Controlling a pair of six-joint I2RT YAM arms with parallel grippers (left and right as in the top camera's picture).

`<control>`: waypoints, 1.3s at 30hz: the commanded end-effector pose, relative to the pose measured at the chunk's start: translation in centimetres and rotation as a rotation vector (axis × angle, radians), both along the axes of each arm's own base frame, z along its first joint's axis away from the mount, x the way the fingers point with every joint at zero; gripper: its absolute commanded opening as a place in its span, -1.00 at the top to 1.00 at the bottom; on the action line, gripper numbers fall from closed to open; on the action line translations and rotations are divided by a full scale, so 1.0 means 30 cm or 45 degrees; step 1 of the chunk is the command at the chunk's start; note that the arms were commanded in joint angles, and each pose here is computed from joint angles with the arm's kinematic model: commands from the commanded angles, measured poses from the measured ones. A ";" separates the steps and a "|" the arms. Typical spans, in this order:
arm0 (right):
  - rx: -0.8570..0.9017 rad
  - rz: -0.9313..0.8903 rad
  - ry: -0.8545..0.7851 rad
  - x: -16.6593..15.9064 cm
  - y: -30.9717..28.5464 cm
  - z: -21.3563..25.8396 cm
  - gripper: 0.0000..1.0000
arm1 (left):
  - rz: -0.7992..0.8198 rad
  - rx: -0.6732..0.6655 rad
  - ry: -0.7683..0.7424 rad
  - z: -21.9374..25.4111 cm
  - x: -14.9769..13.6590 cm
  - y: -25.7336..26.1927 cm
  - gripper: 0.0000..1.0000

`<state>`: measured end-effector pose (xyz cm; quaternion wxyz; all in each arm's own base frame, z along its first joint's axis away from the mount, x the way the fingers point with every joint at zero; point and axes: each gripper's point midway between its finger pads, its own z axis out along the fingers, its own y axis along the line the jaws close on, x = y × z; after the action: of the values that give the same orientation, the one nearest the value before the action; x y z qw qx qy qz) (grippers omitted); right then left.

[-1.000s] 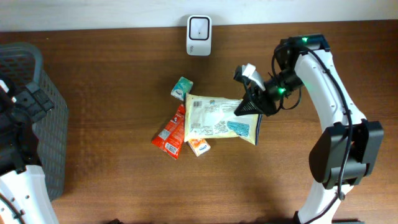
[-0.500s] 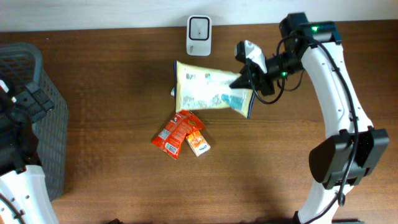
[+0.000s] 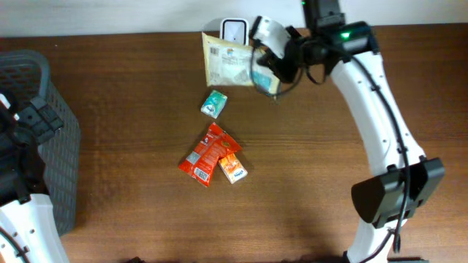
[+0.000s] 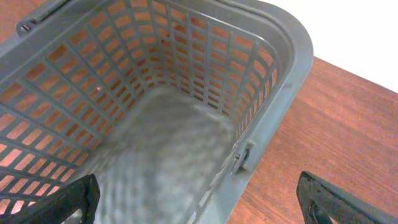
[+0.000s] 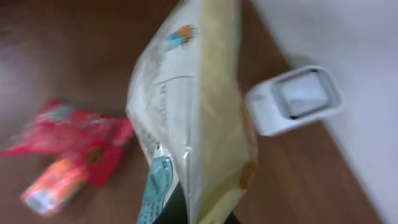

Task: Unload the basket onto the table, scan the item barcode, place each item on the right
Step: 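Carry the white bag to the scanner and hold it in front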

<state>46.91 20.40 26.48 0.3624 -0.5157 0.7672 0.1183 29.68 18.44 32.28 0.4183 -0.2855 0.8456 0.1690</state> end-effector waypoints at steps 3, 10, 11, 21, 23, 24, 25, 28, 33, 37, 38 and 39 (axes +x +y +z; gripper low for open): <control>-0.434 -0.613 -0.394 0.188 -0.176 0.112 0.92 | 0.000 0.015 0.004 0.006 -0.003 0.007 -0.98; -0.813 -0.894 -0.723 0.294 -0.171 0.136 0.92 | 0.000 0.015 0.004 0.006 -0.003 0.007 -0.98; -0.871 -0.892 -0.746 0.305 -0.163 0.123 0.92 | 0.000 0.015 0.004 0.006 -0.003 0.007 -0.98; -1.156 -0.869 -0.887 0.414 -0.071 -0.036 0.92 | 0.000 0.015 0.004 0.006 -0.003 0.007 -0.99; -1.213 -0.824 -0.873 0.422 -0.067 -0.075 0.92 | 0.000 0.015 0.004 0.006 -0.003 0.007 -0.98; -1.257 -0.797 -0.864 0.425 -0.067 -0.099 0.92 | 0.000 0.015 0.004 0.006 -0.003 0.007 -0.99; -1.283 -0.781 -0.858 0.427 -0.068 -0.113 0.92 | 0.000 0.015 0.004 0.006 -0.003 0.007 -0.98; -1.302 -0.761 -0.849 0.430 -0.056 -0.148 0.92 | 0.000 0.015 0.004 0.006 -0.003 0.007 -0.98; -1.318 -0.709 -0.853 0.423 -0.019 -0.165 0.92 | 0.000 0.015 0.004 0.006 -0.003 0.007 -0.98; -1.310 -0.662 -0.861 0.431 -0.004 -0.170 0.92 | 0.000 0.015 0.004 0.006 -0.003 0.007 -0.98; -1.297 -0.671 -0.871 0.435 -0.002 -0.163 0.92 | 0.000 0.015 0.004 0.006 -0.003 0.007 -0.98; -1.289 -0.681 -0.879 0.439 -0.004 -0.157 0.92 | 0.000 0.015 0.004 0.006 -0.003 0.007 -0.98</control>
<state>59.84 19.71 20.44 0.2975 -0.4337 0.6727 -0.5204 29.68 18.45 32.27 0.4181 -0.2855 0.8456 0.1690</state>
